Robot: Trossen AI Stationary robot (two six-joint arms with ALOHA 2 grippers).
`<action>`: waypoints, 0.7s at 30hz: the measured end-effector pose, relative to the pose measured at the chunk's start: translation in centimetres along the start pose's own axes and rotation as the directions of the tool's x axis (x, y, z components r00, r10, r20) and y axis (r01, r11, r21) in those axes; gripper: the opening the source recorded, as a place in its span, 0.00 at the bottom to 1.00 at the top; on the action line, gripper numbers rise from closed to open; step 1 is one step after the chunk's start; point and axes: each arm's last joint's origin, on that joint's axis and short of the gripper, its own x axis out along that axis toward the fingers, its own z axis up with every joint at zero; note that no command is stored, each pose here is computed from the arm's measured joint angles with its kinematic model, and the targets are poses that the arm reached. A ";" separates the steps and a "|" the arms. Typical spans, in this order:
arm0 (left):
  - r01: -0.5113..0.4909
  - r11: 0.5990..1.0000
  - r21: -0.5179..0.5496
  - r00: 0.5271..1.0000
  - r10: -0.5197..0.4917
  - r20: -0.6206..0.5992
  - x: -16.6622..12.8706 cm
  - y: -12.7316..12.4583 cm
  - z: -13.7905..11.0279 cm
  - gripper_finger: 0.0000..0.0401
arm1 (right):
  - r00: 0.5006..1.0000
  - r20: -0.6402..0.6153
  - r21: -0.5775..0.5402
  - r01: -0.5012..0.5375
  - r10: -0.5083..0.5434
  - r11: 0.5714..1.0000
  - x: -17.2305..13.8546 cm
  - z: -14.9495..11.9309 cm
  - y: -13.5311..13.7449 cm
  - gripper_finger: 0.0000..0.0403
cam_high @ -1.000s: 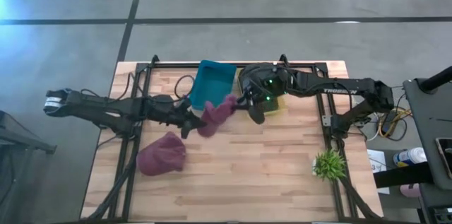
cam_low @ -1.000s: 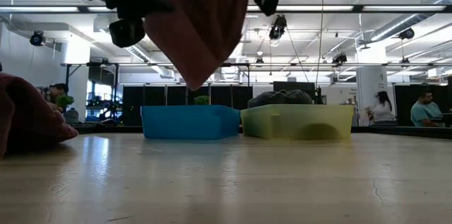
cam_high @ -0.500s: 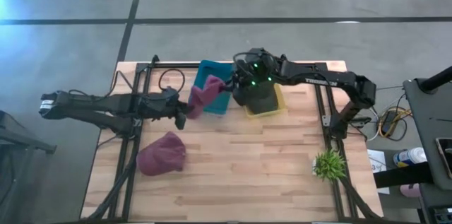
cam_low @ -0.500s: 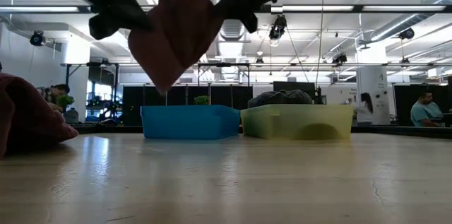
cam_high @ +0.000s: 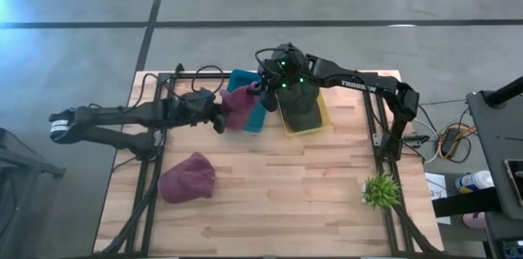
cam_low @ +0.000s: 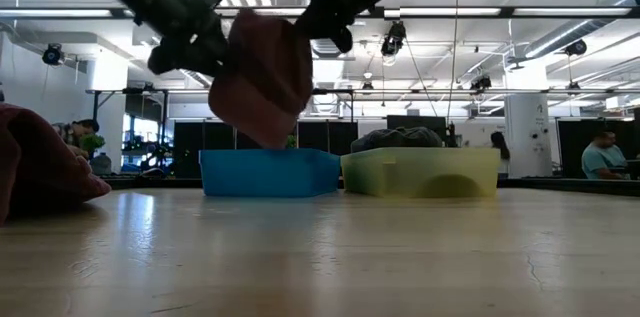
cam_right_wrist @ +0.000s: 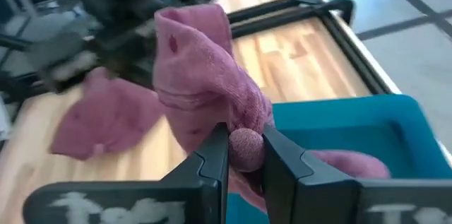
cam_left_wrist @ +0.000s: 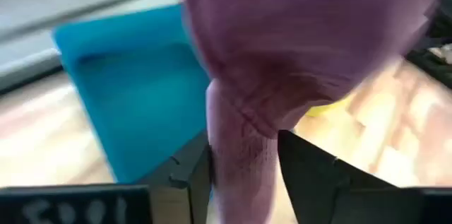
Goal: Pick & Place hat
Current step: Put the right pink cap into the blue bin
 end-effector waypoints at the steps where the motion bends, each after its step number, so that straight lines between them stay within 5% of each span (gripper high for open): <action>1: -0.017 1.000 0.018 1.000 0.017 0.009 -0.1 0.0 0.3 0.39 | 1.000 -0.003 0.006 0.014 -0.014 1.000 0.0 0.0 -0.5 0.12; 12: -0.129 0.985 0.112 0.990 0.134 -0.039 -1.9 1.0 0.7 0.40 | 0.993 -0.008 0.082 0.116 -0.115 0.990 0.2 -0.3 -5.9 0.12; 21: -0.144 0.982 0.123 0.988 0.150 -0.040 -1.8 1.4 0.7 0.40 | 0.995 -0.100 0.188 -0.001 0.020 0.982 3.8 -2.7 -7.3 0.12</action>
